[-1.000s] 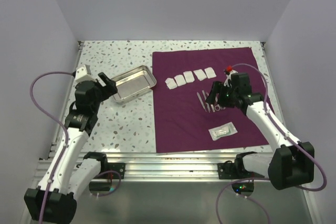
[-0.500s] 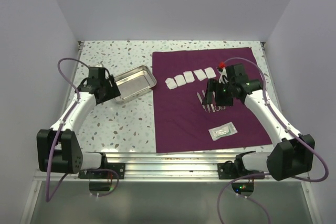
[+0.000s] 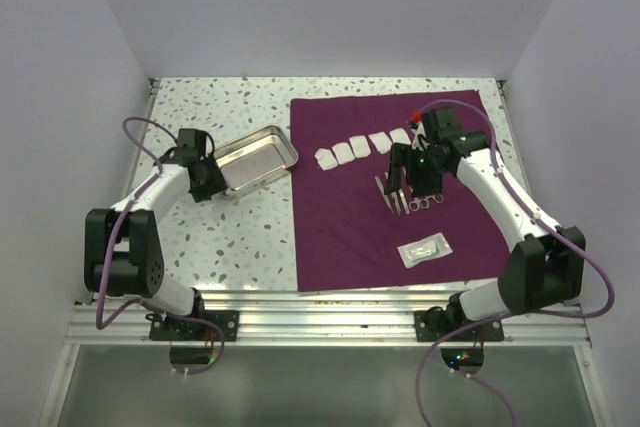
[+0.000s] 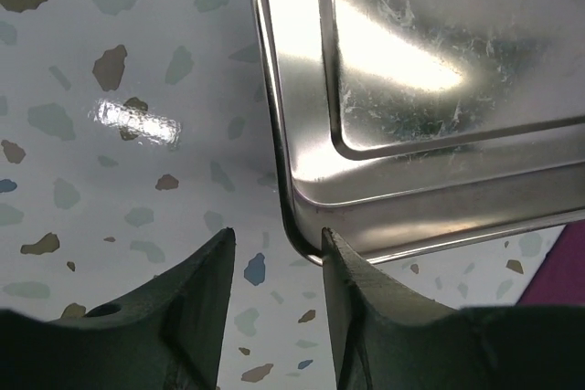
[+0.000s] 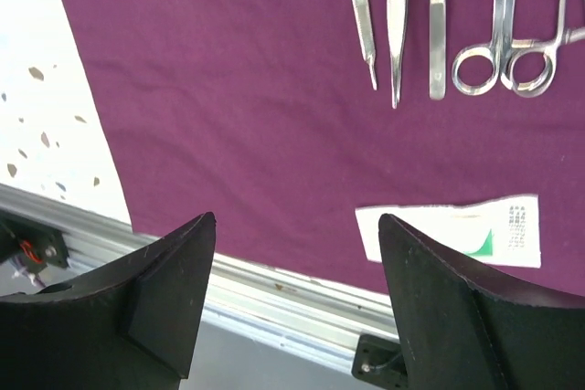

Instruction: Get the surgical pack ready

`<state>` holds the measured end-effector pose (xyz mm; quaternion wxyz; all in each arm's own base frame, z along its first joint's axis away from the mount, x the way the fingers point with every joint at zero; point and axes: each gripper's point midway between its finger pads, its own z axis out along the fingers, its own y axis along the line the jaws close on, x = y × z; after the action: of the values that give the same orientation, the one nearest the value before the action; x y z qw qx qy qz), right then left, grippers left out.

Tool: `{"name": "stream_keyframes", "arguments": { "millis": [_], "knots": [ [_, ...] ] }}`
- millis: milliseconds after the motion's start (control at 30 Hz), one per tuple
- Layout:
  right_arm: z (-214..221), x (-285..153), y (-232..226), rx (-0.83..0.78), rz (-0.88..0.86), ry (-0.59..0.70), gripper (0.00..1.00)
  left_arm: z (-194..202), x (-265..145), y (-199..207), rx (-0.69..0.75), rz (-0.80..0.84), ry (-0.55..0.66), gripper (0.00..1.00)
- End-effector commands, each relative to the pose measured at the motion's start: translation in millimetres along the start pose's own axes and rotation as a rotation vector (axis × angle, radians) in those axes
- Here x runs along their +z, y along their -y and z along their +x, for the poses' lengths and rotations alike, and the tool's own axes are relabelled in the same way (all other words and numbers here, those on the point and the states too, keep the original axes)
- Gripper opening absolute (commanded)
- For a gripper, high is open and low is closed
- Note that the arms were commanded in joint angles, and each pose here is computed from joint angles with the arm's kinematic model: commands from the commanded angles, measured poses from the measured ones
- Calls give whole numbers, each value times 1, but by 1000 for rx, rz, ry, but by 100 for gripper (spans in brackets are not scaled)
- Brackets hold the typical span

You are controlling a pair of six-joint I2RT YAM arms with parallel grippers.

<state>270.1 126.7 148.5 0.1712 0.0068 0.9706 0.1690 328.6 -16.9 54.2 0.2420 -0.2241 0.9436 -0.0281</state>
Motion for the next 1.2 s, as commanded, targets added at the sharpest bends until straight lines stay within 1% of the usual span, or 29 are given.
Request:
{"name": "stream_keyframes", "arguments": {
  "millis": [0,67,233,267,433,467,600,733,767,833,900,933,967,1000,1067,1133,1167],
  "knots": [
    [-35,-4,-16,-25,-5,68,76,-6,2,-8,-52,-21,24,46],
    [-43,5,-22,-35,-8,68,77,-1,3,-11,-53,-35,8,42],
    [-65,23,-35,-27,-47,82,74,-1,-7,-18,-59,-62,26,41],
    [-66,33,-34,-19,-38,62,73,-1,-9,-19,-58,-65,25,40],
    [-89,44,-37,-20,-23,74,70,7,-11,-25,-67,-91,6,39],
    [-93,44,-37,-21,-19,82,70,6,-14,-26,-72,-93,18,38],
    [-109,49,-40,-24,-19,100,70,5,-20,-30,-77,-111,29,39],
    [-117,57,-43,-20,-22,94,70,0,-27,-30,-83,-112,49,42],
    [-117,56,-44,-18,-25,88,70,-1,-28,-31,-83,-119,49,45],
    [-116,56,-43,-13,-21,79,69,-1,-29,-31,-82,-122,44,47],
    [-109,54,-40,-5,0,57,68,0,-31,-31,-82,-120,41,52],
    [-107,52,-38,-2,7,54,68,-3,-37,-30,-84,-113,57,57],
    [-103,43,-34,1,30,58,67,-4,-41,-32,-84,-118,63,69],
    [-95,41,-28,8,55,45,68,-7,-45,-31,-85,-115,78,75],
    [-82,30,-17,26,94,30,68,-12,-58,-32,-74,-112,107,83],
    [-65,19,-4,50,127,29,68,-21,-71,-29,-75,-91,143,88],
    [-58,15,2,57,143,26,68,-21,-75,-28,-74,-83,143,90]
  ]
}}
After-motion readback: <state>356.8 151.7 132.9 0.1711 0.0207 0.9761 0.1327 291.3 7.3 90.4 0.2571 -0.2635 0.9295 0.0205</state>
